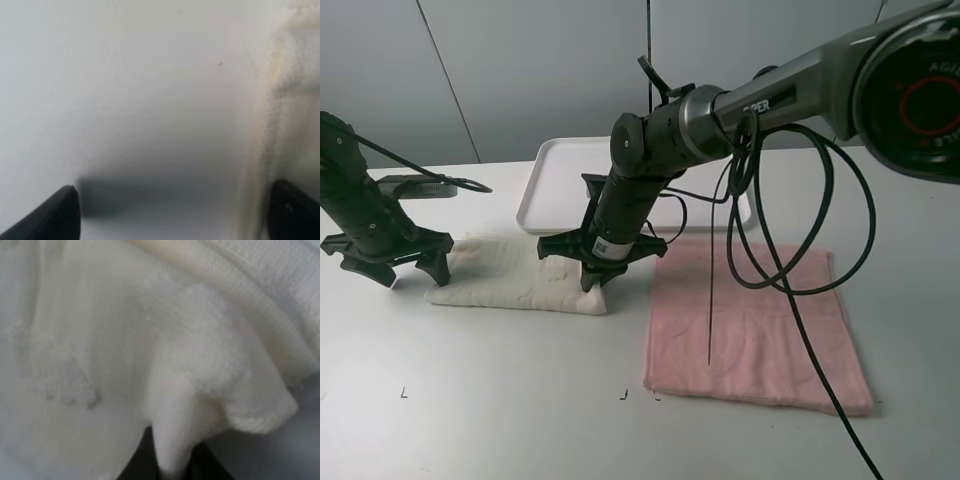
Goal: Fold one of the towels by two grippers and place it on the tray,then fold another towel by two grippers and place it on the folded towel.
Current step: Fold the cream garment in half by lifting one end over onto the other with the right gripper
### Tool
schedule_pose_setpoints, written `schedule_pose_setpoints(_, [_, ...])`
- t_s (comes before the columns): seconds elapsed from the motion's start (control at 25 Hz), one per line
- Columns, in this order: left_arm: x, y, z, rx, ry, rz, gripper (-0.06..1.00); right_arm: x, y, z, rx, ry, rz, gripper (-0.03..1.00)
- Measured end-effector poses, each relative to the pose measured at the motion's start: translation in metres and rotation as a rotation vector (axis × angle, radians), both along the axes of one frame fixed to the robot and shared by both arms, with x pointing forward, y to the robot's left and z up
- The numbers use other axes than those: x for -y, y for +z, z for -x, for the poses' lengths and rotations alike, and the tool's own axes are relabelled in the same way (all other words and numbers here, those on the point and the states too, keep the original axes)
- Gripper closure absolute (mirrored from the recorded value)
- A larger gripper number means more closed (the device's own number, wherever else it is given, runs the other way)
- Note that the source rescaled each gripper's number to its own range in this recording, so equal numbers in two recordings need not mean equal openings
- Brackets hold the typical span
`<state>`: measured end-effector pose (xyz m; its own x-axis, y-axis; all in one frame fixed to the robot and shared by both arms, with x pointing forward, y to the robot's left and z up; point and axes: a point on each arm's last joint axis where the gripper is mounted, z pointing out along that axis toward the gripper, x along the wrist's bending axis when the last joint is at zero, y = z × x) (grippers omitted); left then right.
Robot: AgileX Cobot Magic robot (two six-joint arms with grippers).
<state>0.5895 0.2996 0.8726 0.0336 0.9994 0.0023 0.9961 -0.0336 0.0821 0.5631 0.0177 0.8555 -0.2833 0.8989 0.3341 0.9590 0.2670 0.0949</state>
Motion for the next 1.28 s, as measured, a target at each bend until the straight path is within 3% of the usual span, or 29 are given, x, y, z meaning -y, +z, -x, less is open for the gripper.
schedule_pose_setpoints(0.28, [0.000,0.000,0.000,0.000,0.002,0.000,-0.02,-0.002,0.038,0.000,0.045,0.000,-0.070,0.93])
schedule_pose_setpoints(0.64, [0.000,0.000,0.000,0.000,0.002,0.000,-0.02,-0.025,0.058,-0.001,0.022,-0.063,-0.378,0.93])
schedule_pose_setpoints(1.08, [0.000,0.000,0.000,0.000,0.002,0.000,-0.02,-0.058,0.028,0.008,-0.047,-0.127,-0.617,0.93])
schedule_pose_setpoints(1.28, [0.000,0.000,0.000,0.000,0.002,0.000,-0.02,-0.067,0.008,0.007,-0.063,-0.165,-0.645,0.93])
